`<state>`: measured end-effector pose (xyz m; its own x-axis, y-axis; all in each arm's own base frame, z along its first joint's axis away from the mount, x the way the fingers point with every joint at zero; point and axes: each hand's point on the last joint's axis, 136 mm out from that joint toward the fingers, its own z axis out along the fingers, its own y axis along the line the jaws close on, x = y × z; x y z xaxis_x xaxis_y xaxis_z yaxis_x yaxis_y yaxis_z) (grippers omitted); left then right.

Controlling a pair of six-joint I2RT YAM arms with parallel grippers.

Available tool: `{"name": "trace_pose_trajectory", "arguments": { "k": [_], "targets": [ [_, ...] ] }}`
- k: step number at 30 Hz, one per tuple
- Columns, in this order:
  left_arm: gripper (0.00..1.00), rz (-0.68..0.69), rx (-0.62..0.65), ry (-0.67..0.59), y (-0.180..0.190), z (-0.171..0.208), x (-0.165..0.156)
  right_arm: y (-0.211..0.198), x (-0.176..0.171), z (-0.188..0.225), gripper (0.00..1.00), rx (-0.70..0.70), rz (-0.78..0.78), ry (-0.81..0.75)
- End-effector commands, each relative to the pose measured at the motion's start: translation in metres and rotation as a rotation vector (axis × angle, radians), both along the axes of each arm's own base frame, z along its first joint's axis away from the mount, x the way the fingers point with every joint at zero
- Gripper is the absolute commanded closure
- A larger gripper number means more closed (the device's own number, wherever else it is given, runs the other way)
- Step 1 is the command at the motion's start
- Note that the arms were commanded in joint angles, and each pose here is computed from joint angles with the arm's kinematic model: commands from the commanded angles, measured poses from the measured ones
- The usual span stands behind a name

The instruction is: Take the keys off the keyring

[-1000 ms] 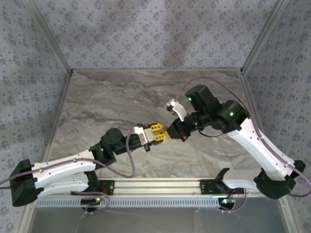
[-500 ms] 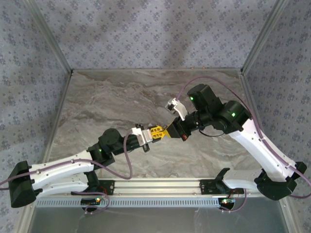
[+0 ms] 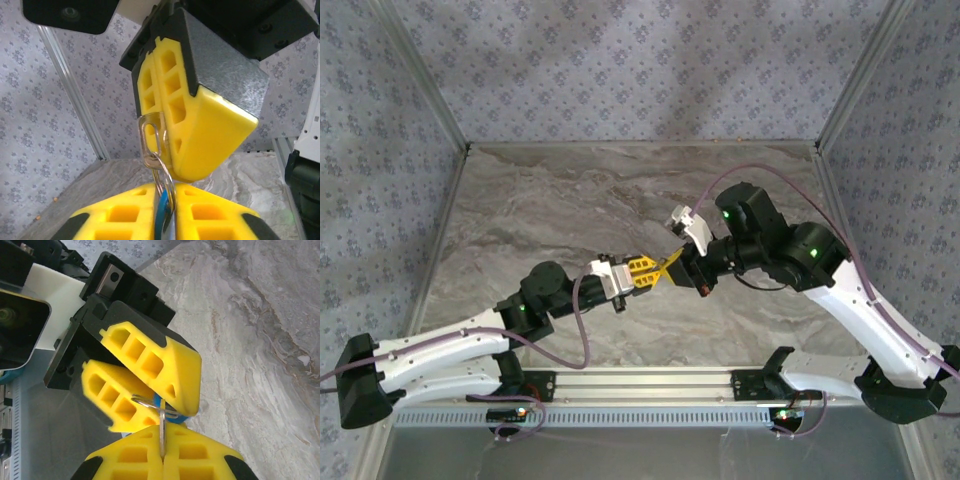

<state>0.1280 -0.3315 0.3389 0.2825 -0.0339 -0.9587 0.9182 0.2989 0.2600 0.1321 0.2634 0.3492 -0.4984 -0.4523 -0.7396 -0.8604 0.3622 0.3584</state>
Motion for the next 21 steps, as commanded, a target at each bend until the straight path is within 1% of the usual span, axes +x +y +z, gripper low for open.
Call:
{"name": "trace_pose_trajectory", "arguments": {
  "k": [1, 4, 8, 14, 18, 21],
  "targets": [
    [0.78, -0.025, -0.018, -0.01, -0.005, 0.011, -0.002, -0.001, 0.002, 0.006, 1.0, 0.02, -0.024, 0.001],
    [0.73, -0.026, -0.027, -0.018, -0.009, 0.012, -0.001, -0.002, 0.0, 0.008, 1.0, 0.032, -0.021, 0.012],
    [0.72, -0.024, -0.04, -0.031, -0.011, 0.016, 0.0, -0.003, -0.003, 0.012, 1.0, 0.052, -0.014, 0.028],
    [0.67, -0.004, -0.065, -0.054, -0.01, 0.024, 0.003, -0.002, -0.004, 0.01, 1.0, 0.06, -0.007, 0.049],
    [0.66, 0.0, -0.069, -0.066, -0.01, 0.027, 0.004, -0.001, -0.005, 0.009, 1.0, 0.067, 0.002, 0.061],
    [0.69, -0.001, -0.071, -0.073, -0.011, 0.029, 0.004, 0.0, -0.006, 0.01, 1.0, 0.073, 0.007, 0.066]
  ]
}}
